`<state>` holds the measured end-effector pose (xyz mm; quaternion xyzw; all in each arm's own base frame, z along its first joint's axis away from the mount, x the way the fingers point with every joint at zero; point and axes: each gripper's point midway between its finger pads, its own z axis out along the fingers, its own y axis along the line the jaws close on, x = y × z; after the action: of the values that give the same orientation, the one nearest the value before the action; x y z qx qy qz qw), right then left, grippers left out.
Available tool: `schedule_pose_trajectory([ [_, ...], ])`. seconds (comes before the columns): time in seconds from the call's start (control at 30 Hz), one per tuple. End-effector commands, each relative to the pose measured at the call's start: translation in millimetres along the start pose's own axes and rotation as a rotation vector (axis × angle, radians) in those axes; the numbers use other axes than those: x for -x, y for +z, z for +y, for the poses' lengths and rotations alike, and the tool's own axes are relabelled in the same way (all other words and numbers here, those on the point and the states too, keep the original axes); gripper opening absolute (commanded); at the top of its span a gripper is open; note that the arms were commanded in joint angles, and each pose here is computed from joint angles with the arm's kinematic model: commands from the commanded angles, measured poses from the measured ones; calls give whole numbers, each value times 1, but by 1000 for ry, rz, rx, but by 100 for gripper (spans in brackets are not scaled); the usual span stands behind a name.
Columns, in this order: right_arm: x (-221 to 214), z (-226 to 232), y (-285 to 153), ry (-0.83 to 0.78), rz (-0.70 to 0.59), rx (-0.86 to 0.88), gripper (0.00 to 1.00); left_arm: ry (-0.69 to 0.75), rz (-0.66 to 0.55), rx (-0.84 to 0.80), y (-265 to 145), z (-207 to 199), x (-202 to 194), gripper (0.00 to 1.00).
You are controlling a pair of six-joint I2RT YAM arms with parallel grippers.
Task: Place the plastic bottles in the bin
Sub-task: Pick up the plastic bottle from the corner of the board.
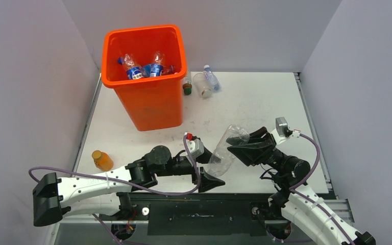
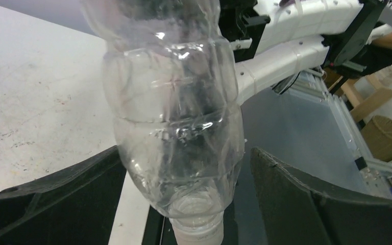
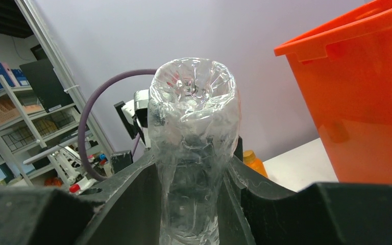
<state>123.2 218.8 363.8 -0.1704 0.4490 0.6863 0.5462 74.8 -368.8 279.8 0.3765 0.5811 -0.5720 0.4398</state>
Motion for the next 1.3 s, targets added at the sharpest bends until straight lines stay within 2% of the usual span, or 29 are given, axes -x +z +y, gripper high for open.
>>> schedule_pose_trajectory([
  [0.0,14,14,9,-92,-29,38,5,63,-27,-28,11,-12,18,79],
  [0.17,9,12,10,-103,9,15,5,83,-25,-21,11,-12,19,41],
  [0.2,8,10,10,-106,22,1,10,93,-29,-8,9,-10,20,36],
  [0.23,7,9,9,-115,36,-11,26,104,-34,6,6,-8,22,32],
  [0.3,9,8,9,-130,59,-46,75,134,-43,46,-1,-3,27,21],
  [0.33,12,6,10,-149,69,-74,90,153,-44,68,-6,-1,31,19],
  [0.37,14,4,10,-160,90,-112,99,174,-32,96,-11,3,33,16],
  [0.4,19,7,10,-180,109,-136,91,217,-18,122,-18,5,37,14],
  [0.57,36,17,-2,-274,211,-276,90,454,98,296,-60,27,59,0],
  [0.67,51,27,-4,-311,224,-318,90,625,172,416,-87,45,78,0],
  [0.8,69,16,-5,-358,253,-447,90,897,282,538,-105,64,93,0],
  [0.9,81,-2,-7,-386,302,-576,90,1186,414,656,-111,80,94,0],
  [1.0,75,2,3,-373,366,-527,90,1573,582,754,-112,90,91,0],
  [1.07,67,1,8,-349,411,-494,90,1732,595,759,-105,88,91,0],
  [1.27,23,-14,4,-219,561,-443,90,1832,480,744,-86,65,114,0],
])
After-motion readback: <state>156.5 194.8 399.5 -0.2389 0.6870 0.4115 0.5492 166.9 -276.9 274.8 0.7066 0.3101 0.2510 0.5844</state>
